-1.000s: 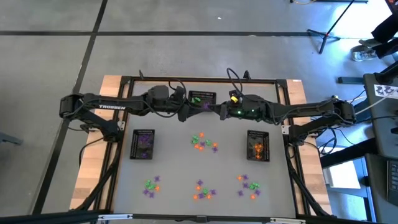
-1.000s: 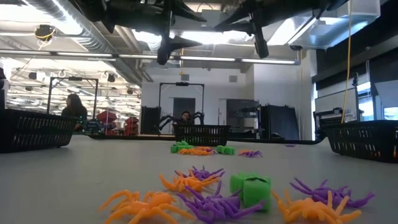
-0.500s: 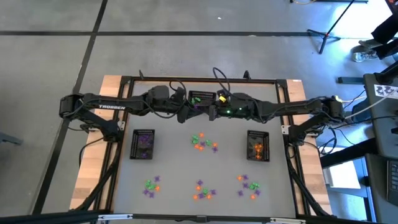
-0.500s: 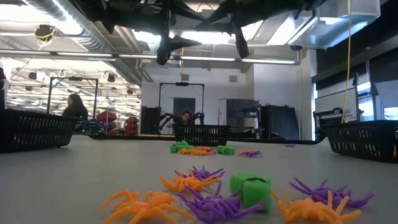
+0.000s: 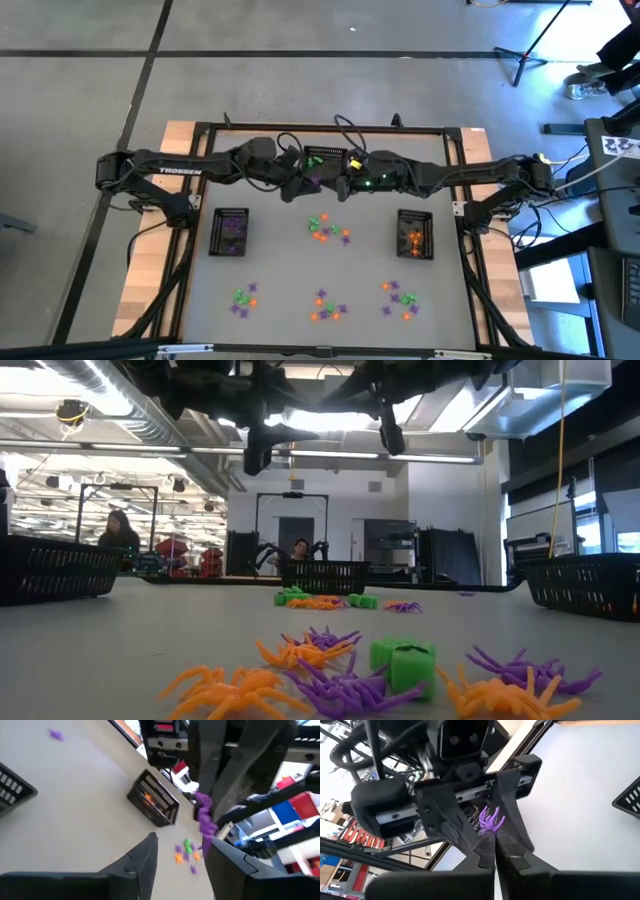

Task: Sort Halloween decoration
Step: Put the violet spider toy into the left bin

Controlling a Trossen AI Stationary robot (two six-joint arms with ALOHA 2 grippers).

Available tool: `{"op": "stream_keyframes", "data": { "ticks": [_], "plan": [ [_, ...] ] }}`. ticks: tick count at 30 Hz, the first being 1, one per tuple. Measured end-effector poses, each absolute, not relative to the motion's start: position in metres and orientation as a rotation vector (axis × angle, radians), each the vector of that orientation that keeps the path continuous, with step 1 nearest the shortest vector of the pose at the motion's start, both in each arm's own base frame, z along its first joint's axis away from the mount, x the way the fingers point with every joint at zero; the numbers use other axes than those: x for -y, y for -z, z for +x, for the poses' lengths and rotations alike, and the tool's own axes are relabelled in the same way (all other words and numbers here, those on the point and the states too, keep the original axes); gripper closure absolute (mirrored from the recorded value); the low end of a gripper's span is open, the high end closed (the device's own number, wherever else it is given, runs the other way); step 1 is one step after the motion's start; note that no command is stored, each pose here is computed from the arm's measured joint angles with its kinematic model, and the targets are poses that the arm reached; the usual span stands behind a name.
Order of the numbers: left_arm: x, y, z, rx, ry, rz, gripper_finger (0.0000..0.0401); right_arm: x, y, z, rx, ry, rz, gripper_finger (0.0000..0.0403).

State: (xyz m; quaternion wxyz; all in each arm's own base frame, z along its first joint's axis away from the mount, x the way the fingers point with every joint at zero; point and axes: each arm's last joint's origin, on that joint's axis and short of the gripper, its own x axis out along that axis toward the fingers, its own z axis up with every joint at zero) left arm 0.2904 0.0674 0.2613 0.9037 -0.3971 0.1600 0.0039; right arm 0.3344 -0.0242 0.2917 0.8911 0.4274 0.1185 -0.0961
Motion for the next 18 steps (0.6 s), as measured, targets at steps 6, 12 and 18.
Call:
{"op": "stream_keyframes", "data": {
  "ticks": [6, 12, 18],
  "plan": [
    [-0.0695, -0.2663, 0.2867, -0.311, -0.014, -0.813, 0.0262, 0.0239, -0.2913, 0.3343, -0.255, 0.189, 0.889, 0.0402],
    [-0.0696, -0.2662, 0.2867, -0.309, -0.022, -0.803, 0.0292, 0.0239, -0.2912, 0.3343, -0.256, 0.189, 0.887, 0.0402],
    [-0.0671, -0.2662, 0.2872, -0.316, 0.003, -0.773, 0.0341, 0.0238, -0.2917, 0.3344, -0.251, 0.184, 0.888, 0.0402]
  ]
}}
